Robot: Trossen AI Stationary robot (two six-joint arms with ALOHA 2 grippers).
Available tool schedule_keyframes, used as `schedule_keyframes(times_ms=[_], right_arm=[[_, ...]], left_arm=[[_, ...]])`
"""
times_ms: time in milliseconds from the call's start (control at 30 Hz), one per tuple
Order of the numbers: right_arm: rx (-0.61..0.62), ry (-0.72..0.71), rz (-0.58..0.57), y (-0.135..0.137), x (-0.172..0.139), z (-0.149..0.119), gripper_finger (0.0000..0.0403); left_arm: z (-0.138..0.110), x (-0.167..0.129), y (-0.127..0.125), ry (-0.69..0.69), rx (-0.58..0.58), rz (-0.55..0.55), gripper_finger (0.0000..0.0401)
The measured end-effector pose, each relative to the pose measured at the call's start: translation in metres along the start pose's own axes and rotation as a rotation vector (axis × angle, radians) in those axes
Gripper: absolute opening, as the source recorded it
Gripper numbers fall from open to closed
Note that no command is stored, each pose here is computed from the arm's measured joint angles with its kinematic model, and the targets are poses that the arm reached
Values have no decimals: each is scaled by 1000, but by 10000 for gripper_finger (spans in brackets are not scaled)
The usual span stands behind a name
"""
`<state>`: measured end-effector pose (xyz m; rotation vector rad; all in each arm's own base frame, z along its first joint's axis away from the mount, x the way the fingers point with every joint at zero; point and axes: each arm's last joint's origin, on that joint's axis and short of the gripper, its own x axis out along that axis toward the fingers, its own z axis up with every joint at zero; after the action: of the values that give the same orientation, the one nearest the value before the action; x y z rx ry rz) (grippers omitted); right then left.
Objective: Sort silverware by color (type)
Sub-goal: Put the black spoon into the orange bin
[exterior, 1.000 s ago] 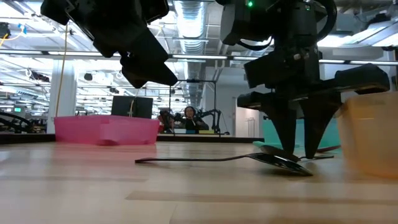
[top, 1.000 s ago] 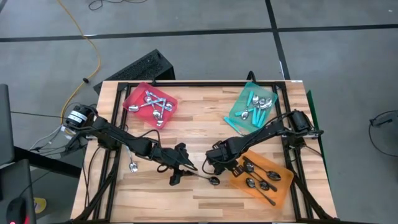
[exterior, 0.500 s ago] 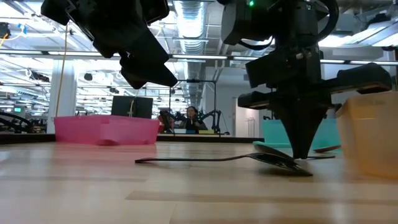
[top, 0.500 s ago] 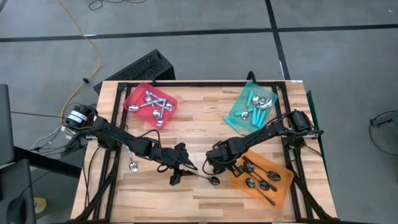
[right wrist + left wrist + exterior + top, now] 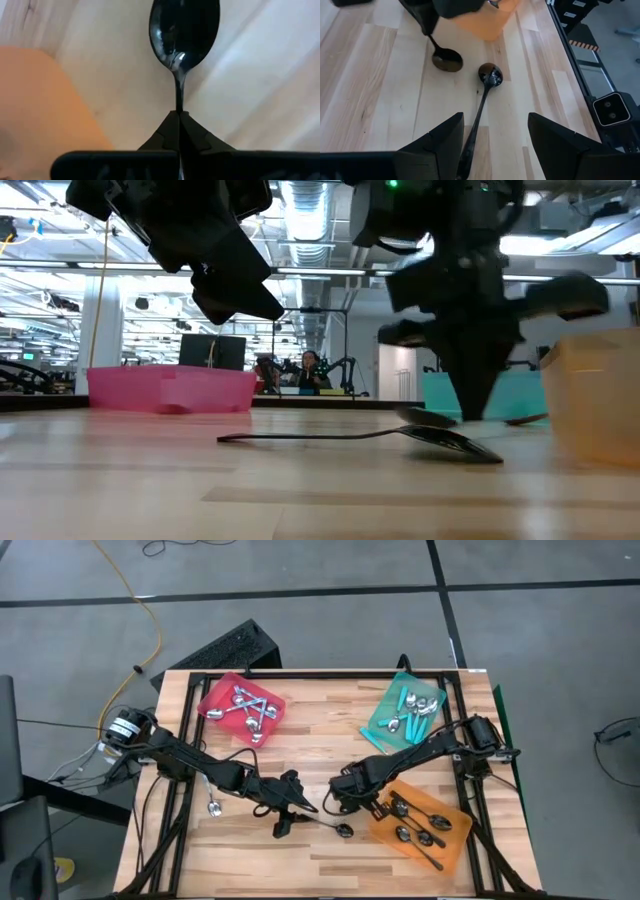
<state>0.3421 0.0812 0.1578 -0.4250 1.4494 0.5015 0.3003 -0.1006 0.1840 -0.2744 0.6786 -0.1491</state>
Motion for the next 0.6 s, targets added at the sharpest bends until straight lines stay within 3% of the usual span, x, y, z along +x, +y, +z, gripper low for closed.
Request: schedule_keyframes(times_ms=[600], right_arm=[[122, -64, -53, -57, -54, 0, 16]], left_arm=[[2, -16, 0, 28, 0, 29, 206]])
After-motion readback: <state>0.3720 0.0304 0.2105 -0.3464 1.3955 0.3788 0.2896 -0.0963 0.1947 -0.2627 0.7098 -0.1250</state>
